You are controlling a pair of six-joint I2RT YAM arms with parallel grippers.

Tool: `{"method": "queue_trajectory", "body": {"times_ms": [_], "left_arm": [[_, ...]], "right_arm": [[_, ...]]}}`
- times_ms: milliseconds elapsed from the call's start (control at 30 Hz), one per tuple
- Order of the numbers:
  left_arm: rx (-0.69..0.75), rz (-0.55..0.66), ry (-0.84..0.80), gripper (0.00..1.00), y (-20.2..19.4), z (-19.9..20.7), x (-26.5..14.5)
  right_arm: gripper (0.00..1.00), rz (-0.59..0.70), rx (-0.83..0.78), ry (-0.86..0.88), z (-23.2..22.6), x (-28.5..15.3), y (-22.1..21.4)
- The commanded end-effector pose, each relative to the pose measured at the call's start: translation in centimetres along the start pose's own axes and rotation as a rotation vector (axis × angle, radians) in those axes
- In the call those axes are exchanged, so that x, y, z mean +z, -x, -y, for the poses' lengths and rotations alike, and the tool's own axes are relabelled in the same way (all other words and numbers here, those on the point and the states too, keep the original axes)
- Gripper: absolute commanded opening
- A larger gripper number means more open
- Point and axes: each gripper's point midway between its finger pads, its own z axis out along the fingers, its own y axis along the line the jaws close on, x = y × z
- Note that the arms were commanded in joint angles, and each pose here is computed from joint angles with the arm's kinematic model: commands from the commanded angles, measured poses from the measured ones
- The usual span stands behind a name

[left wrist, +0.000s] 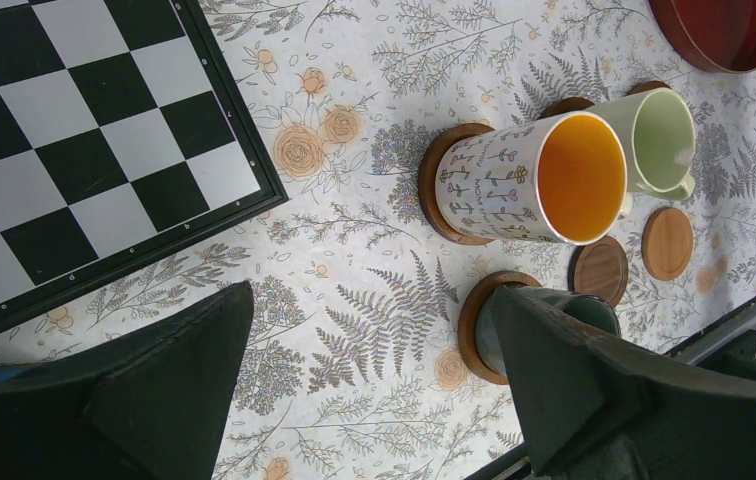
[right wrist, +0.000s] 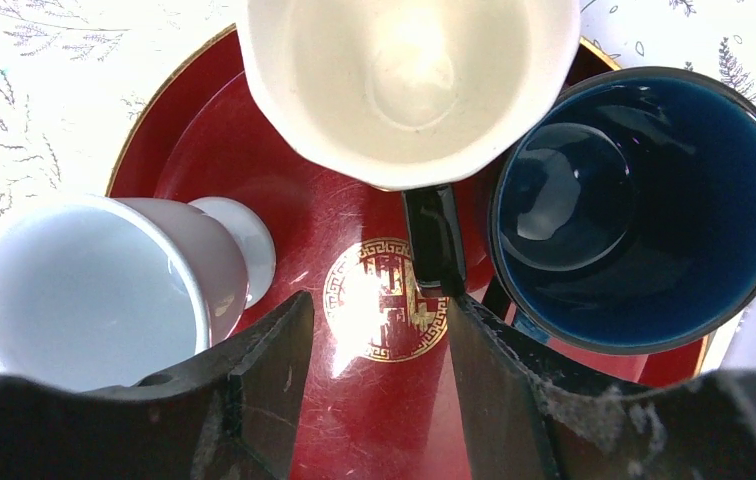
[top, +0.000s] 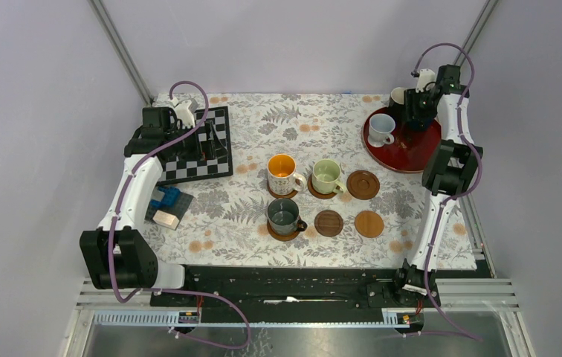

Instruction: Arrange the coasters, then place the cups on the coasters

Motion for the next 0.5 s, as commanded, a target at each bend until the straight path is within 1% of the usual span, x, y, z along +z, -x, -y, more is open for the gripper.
{"method": "queue_trajectory", "body": {"times_ms": [0, 100, 267, 467], "left_arm": [[0.030, 0.057, -0.030, 0.99, 2.0, 0.9, -0.6], [0.028, 0.055, -0.030, 0.99, 2.0, 0.8, -0.5], [0.027, 0.054, -0.030, 0.99, 2.0, 0.8, -0.4], [0.023, 0.047, -0.026, 0.99, 1.9, 0.6, -0.2]], "right_arm": [[0.58, 0.048, -0.045, 0.040, -1.0, -0.9, 1.8], [0.58, 0.047, -0.053, 0.035, -0.9, -0.7, 1.7], [0.58, 0.019, -0.053, -0.054, 0.7, -0.1, 1.4], [0.61, 0.012, -0.061, -0.056, 0.9, 0.5, 1.2]]}}
